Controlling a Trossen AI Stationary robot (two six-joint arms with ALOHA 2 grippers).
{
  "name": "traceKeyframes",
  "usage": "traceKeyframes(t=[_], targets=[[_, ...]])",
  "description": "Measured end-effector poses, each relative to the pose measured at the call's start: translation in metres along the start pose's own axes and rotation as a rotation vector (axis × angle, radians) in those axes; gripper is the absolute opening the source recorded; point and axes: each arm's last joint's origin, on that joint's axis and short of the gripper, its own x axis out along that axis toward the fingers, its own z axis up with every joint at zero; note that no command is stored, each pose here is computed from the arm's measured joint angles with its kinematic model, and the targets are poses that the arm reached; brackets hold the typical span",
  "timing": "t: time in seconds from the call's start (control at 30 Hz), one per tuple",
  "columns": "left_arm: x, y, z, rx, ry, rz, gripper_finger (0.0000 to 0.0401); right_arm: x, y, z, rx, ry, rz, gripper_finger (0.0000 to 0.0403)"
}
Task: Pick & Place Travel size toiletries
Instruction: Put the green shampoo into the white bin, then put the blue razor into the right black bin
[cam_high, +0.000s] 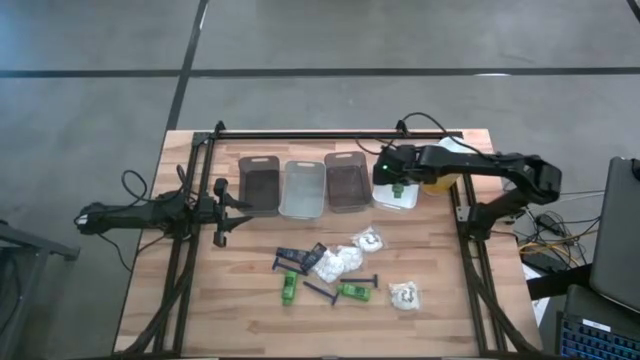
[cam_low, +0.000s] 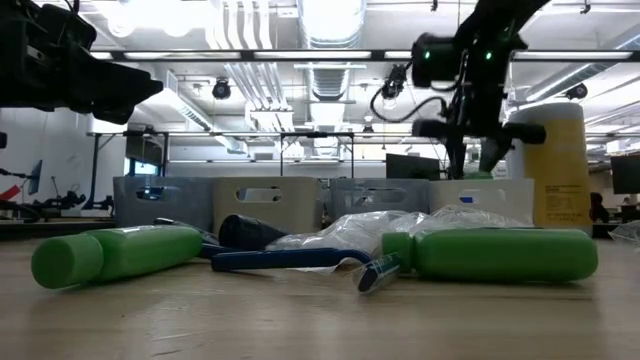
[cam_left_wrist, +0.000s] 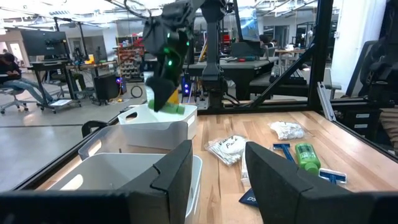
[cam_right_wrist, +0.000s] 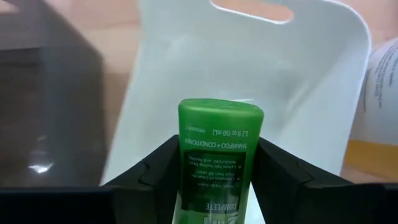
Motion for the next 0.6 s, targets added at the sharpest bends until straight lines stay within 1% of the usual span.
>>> traceKeyframes(t=[0.13, 0.3, 0.47, 0.6], targets=[[0.000, 0.000, 0.000, 0.000, 0.000, 0.000, 0.0155, 0.011, 0.004, -0.002, -0.005, 0.003, -0.047, 0.0184], [0.000, 0.000, 0.000, 0.000, 0.000, -0.001, 0.0155, 0.013, 0.004, -0.003, -0.015, 0.000, -0.055, 0.0212], [0.000, 0.000, 0.000, 0.000, 0.000, 0.000, 0.0155, 0.005, 0.003, -0.001, -0.030, -0.011, -0.027, 0.0239], [0.000, 0.000, 0.000, 0.000, 0.000, 0.000, 0.0155, -0.010, -0.001, 0.000, -0.038, -0.042, 0.026, 0.0262]])
